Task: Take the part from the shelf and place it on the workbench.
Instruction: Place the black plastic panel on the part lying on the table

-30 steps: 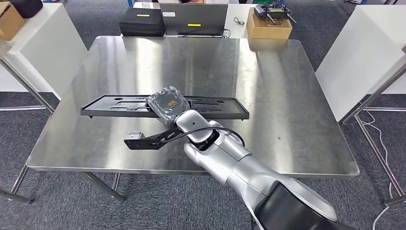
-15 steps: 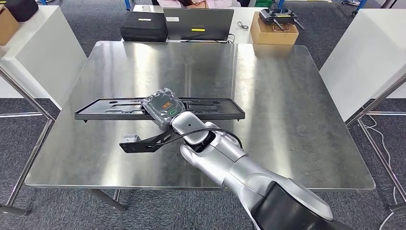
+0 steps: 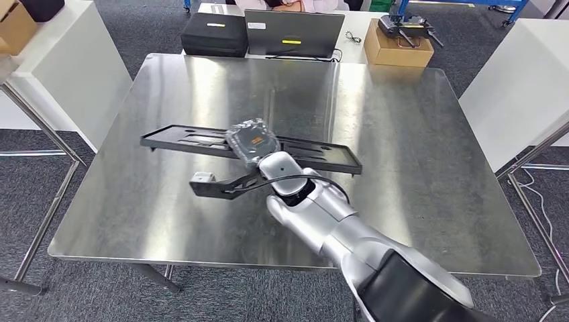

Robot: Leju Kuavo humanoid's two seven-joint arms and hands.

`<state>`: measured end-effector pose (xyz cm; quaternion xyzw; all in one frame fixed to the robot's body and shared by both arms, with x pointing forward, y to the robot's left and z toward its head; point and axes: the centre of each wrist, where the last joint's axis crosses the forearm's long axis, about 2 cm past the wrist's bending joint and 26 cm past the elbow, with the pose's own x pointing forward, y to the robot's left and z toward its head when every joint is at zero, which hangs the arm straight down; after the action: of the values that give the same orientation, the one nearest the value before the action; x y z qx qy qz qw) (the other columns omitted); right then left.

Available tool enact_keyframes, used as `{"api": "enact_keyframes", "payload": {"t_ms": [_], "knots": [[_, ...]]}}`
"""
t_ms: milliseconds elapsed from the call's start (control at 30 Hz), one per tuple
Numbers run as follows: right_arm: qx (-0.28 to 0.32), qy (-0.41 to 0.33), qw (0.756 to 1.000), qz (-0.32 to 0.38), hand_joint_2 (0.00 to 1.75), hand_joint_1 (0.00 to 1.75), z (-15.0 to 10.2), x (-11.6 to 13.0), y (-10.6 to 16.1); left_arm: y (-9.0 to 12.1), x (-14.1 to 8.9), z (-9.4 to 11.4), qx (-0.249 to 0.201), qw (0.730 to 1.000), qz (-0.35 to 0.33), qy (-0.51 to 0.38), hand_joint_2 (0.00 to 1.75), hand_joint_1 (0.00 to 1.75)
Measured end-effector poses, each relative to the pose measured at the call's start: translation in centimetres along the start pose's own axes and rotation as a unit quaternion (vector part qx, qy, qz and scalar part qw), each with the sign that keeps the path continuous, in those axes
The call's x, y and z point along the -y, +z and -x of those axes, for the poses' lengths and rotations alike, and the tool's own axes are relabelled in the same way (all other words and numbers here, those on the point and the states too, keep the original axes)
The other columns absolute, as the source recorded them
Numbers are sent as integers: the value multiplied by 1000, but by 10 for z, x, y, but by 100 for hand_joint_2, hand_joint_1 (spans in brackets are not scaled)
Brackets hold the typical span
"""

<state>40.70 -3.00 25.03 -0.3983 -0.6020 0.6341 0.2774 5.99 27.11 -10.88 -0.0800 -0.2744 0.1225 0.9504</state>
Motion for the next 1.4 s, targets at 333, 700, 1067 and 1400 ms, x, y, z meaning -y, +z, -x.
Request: {"api": "enact_keyframes", "payload": {"t_ms": [333,700,1067,1400], "knots": [[-139,5,988,-64,175,175,94,-51,23,-2,-7,-8,-19,998,20,-49,175,0],[-221,10,970,-100,0,0,150,-92,59,-11,-2,-30,-32,993,44,-104,175,0],[-252,-4,962,-106,0,0,167,-104,73,-15,1,-38,-29,992,44,-113,175,0],[-256,-6,961,-104,0,0,170,-104,75,-15,1,-40,-27,992,45,-114,175,0]]}}
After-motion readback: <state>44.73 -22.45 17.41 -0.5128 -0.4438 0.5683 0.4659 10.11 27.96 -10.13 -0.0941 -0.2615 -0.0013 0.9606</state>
